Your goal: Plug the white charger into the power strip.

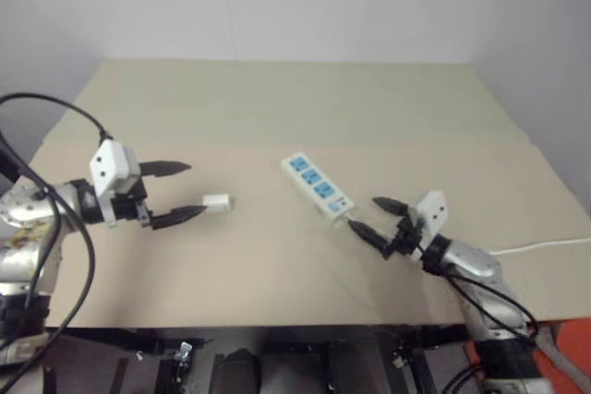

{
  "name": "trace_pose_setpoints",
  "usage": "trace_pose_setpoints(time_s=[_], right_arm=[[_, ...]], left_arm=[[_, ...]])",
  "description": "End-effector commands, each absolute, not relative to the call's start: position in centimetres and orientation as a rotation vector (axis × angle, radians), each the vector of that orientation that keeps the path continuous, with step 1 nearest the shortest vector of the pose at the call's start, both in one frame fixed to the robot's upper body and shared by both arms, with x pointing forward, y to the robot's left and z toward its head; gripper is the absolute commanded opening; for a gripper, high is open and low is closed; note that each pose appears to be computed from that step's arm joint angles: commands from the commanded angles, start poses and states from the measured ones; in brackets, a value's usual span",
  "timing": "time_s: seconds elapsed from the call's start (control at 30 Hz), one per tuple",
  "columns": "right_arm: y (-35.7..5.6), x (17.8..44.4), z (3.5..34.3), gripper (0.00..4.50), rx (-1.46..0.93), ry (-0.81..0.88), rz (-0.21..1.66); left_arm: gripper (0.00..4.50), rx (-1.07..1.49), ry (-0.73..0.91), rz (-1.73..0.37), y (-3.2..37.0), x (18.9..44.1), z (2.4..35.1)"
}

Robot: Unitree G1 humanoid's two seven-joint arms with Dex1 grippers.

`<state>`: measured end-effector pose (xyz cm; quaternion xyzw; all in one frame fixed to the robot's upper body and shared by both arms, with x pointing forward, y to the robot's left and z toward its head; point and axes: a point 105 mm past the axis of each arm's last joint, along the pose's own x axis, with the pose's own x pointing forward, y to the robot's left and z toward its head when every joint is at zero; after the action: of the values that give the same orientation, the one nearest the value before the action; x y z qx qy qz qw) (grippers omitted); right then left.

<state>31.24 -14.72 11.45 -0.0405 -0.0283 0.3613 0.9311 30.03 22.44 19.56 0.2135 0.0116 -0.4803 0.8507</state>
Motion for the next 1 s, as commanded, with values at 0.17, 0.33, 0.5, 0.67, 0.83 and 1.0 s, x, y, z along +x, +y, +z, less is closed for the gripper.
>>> trace_pose_setpoints(time_s=[0.17, 0.33, 0.5, 0.67, 0.83, 1.0], right_arm=[[-11.7, 31.9, 12.1, 4.48, -0.107, -0.145, 0.655], [-10.6, 33.0, 10.6, 4.48, -0.12, -0.124, 0.588], [-9.8, 33.7, 10.1, 4.48, -0.113, -0.12, 0.585], [-9.9, 34.3, 10.0, 4.48, -0.085, -0.112, 0.571], [-9.4, 34.3, 9.3, 4.48, -0.061, -0.1, 0.579], [-9.0, 34.6, 8.9, 4.48, -0.038, -0.103, 0.554]], left_arm=[[4.5, 0.481, -0.021, -1.027, 21.9, 30.3, 20.5], [4.5, 0.487, -0.018, -1.011, 22.1, 30.3, 20.4], [4.5, 0.497, -0.023, -1.008, 22.2, 30.2, 20.3], [4.5, 0.5, -0.026, -0.999, 22.4, 30.1, 20.3], [4.5, 0.502, -0.03, -0.997, 22.4, 30.2, 20.3], [4.5, 0.505, -0.03, -0.997, 22.4, 30.1, 20.2]])
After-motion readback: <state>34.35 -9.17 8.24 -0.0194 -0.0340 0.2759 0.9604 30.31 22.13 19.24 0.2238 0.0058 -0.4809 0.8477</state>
